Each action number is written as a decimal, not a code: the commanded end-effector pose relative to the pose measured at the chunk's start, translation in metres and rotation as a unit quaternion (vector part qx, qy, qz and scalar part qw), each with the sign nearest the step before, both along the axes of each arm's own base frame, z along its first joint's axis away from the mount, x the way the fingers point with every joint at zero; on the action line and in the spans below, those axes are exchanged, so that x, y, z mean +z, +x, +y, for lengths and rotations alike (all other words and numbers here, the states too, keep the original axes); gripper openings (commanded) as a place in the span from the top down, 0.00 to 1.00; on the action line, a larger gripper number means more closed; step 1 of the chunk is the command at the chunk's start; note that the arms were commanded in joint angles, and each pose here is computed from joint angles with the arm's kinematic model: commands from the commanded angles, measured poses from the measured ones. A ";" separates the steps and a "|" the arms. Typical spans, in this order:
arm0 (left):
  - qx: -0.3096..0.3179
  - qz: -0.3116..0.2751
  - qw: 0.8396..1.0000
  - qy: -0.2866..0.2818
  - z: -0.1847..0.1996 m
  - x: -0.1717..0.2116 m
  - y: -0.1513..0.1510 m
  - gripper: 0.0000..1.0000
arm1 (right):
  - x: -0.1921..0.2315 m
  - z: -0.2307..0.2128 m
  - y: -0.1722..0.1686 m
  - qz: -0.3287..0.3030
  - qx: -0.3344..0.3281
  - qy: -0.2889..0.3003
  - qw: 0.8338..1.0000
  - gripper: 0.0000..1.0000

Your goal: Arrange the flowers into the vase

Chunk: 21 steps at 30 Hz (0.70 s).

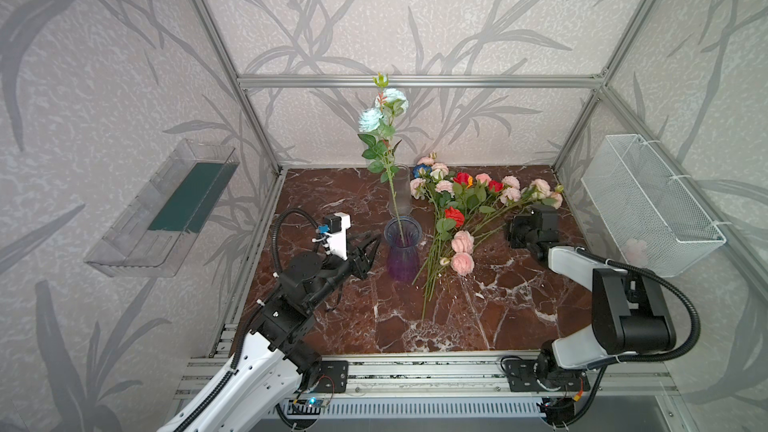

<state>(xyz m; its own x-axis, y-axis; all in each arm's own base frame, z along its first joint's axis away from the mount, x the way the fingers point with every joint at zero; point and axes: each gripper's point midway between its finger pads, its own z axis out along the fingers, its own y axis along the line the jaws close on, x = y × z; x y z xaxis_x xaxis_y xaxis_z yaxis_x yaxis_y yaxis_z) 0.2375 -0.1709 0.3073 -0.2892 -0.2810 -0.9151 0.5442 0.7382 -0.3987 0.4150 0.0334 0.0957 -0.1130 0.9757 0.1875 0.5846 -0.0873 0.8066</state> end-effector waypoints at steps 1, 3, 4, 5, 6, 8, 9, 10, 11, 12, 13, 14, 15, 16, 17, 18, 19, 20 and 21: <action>0.006 -0.003 1.000 -0.009 0.002 0.002 0.000 0.63 | 0.015 0.005 0.010 -0.048 0.003 0.029 0.998 0.75; 0.008 -0.003 1.000 -0.009 0.002 0.001 0.001 0.63 | 0.020 0.012 0.009 -0.051 0.041 0.009 0.998 0.75; 0.009 -0.002 1.000 -0.009 0.002 0.000 0.001 0.63 | 0.022 0.017 0.008 -0.043 0.079 -0.020 0.996 0.73; 0.010 -0.002 1.000 -0.010 0.002 0.000 0.002 0.63 | 0.027 0.023 0.009 -0.035 0.119 -0.048 0.991 0.71; 0.010 -0.001 1.000 -0.010 0.002 -0.001 0.002 0.63 | 0.029 0.031 0.008 -0.027 0.180 -0.085 0.980 0.69; 0.010 -0.001 1.000 -0.007 0.002 -0.002 0.002 0.63 | 0.036 0.049 0.011 -0.028 0.305 -0.165 0.938 0.69; 0.009 0.001 1.000 -0.005 0.002 -0.003 0.002 0.63 | 0.032 0.057 0.005 -0.002 0.373 -0.216 0.902 0.69; 0.009 0.002 1.000 -0.004 0.001 -0.004 0.002 0.63 | 0.025 0.058 -0.006 0.041 0.426 -0.274 0.861 0.69; 0.007 0.003 1.000 -0.002 0.001 -0.004 0.002 0.63 | 0.023 0.057 -0.011 0.063 0.456 -0.323 0.827 0.69; 0.005 0.005 1.000 0.002 0.000 -0.005 0.002 0.63 | 0.022 0.059 -0.017 0.072 0.489 -0.373 0.785 0.67; 0.005 0.007 1.000 0.005 0.000 -0.006 0.002 0.63 | 0.023 0.061 -0.021 0.080 0.510 -0.412 0.751 0.64; 0.006 0.008 1.000 0.008 0.000 -0.007 0.003 0.63 | 0.015 0.059 -0.028 0.107 0.535 -0.443 0.712 0.61; 0.006 0.010 1.000 0.010 0.000 -0.008 0.003 0.63 | 0.009 0.060 -0.033 0.117 0.557 -0.461 0.681 0.60; 0.007 0.010 1.000 0.011 0.001 -0.008 0.003 0.63 | 0.005 0.066 -0.037 0.116 0.576 -0.466 0.662 0.60; 0.006 0.010 1.000 0.011 0.000 -0.009 0.003 0.63 | 0.002 0.072 -0.040 0.112 0.586 -0.463 0.655 0.60; 0.006 0.010 1.000 0.012 0.000 -0.009 0.003 0.63 | 0.001 0.086 -0.044 0.090 0.603 -0.454 0.649 0.59; 0.006 0.012 1.000 0.014 0.000 -0.010 0.004 0.63 | 0.002 0.100 -0.048 0.067 0.615 -0.450 0.644 0.58; 0.008 0.013 1.000 0.016 0.000 -0.011 0.004 0.63 | 0.003 0.106 -0.050 0.061 0.612 -0.457 0.643 0.57; 0.010 0.014 1.000 0.017 0.001 -0.011 0.005 0.63 | 0.004 0.110 -0.050 0.058 0.608 -0.461 0.644 0.54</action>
<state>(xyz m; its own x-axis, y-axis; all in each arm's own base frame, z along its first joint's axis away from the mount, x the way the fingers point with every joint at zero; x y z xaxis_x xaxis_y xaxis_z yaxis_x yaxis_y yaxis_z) 0.2417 -0.1717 0.2937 -0.3155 -0.2605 -0.9125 0.5252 0.7530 -0.3965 0.3886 0.1500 0.1125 -0.9223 0.0238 -0.3857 -0.0730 0.9694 0.2345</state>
